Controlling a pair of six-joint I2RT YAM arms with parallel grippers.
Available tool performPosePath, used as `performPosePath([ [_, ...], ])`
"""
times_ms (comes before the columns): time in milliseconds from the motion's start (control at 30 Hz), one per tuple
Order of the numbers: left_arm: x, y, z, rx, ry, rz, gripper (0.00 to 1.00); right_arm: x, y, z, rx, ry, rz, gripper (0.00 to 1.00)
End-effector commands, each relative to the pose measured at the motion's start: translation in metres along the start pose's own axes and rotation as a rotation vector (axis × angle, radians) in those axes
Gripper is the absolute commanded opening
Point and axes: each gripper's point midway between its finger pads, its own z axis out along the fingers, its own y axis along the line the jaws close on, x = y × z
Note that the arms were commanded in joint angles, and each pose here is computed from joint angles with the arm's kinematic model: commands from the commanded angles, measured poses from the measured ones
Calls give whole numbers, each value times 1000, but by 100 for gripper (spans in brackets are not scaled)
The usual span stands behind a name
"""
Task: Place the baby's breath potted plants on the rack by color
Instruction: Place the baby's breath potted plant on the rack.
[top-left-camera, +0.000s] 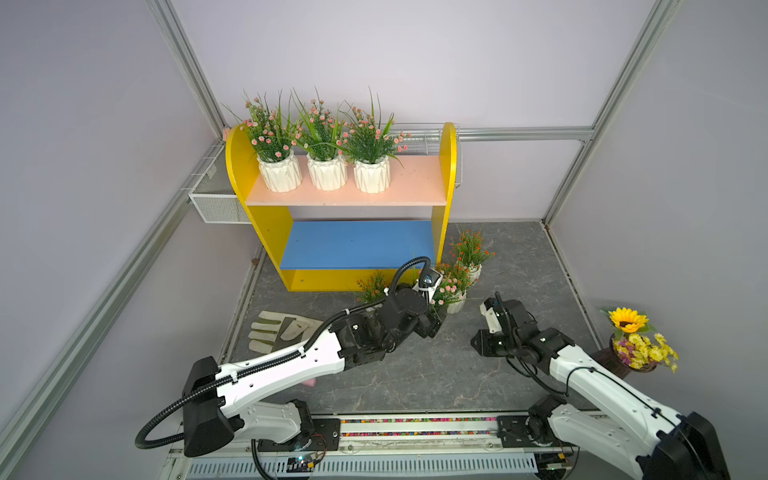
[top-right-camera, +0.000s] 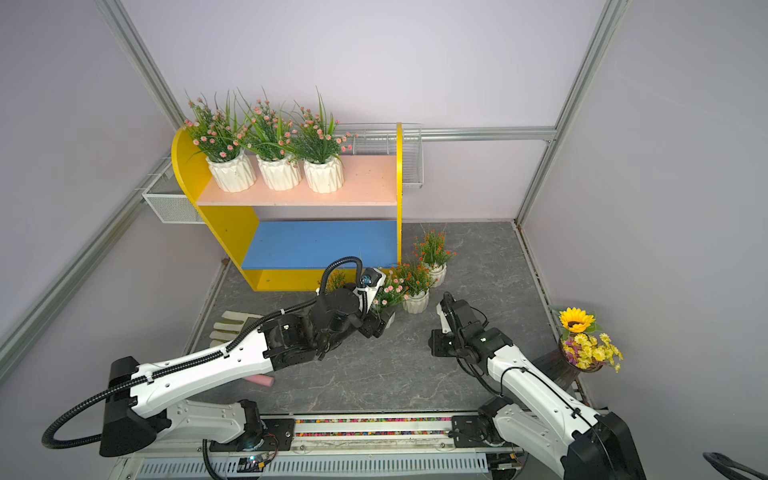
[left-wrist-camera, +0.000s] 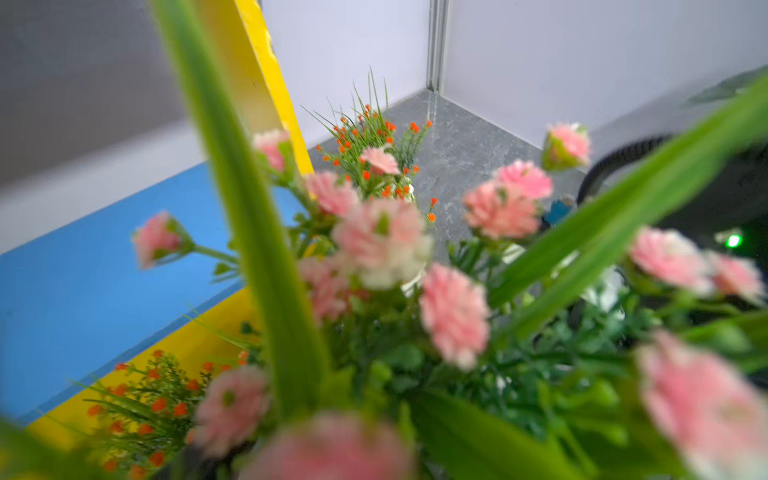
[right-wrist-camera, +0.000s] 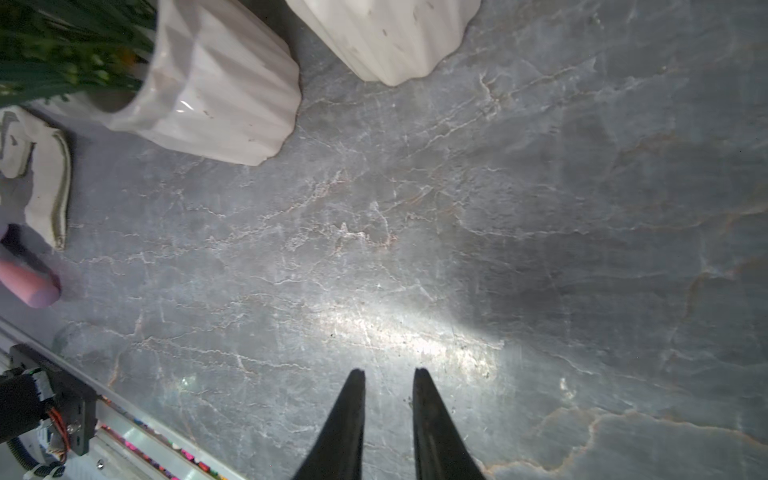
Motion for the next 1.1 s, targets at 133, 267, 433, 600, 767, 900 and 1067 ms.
performPosePath([
  [133, -86, 46, -27, -130, -157, -41, 34, -5, -8, 9, 37, -49, 20, 24],
  [267, -118, 61, -33, -174, -188, -30, 35, -5, -7, 9, 31, -52, 18, 24],
  [433, -149, 71, -27, -199, -194, -25, 34, -4, -6, 9, 27, -50, 16, 24],
  [600, -175, 78, -23, -220, -199, -14, 34, 0, -7, 10, 30, -43, 14, 24],
  [767, -198, 81, -23, -225, -204, 2, 33, 1, -8, 10, 30, -41, 12, 24],
  [900, -213, 90, -21, -246, -204, 2, 33, 1, -7, 9, 28, -43, 12, 24],
  [1067, -229, 100, -18, -258, -219, -10, 32, 3, -7, 9, 26, -40, 11, 24],
])
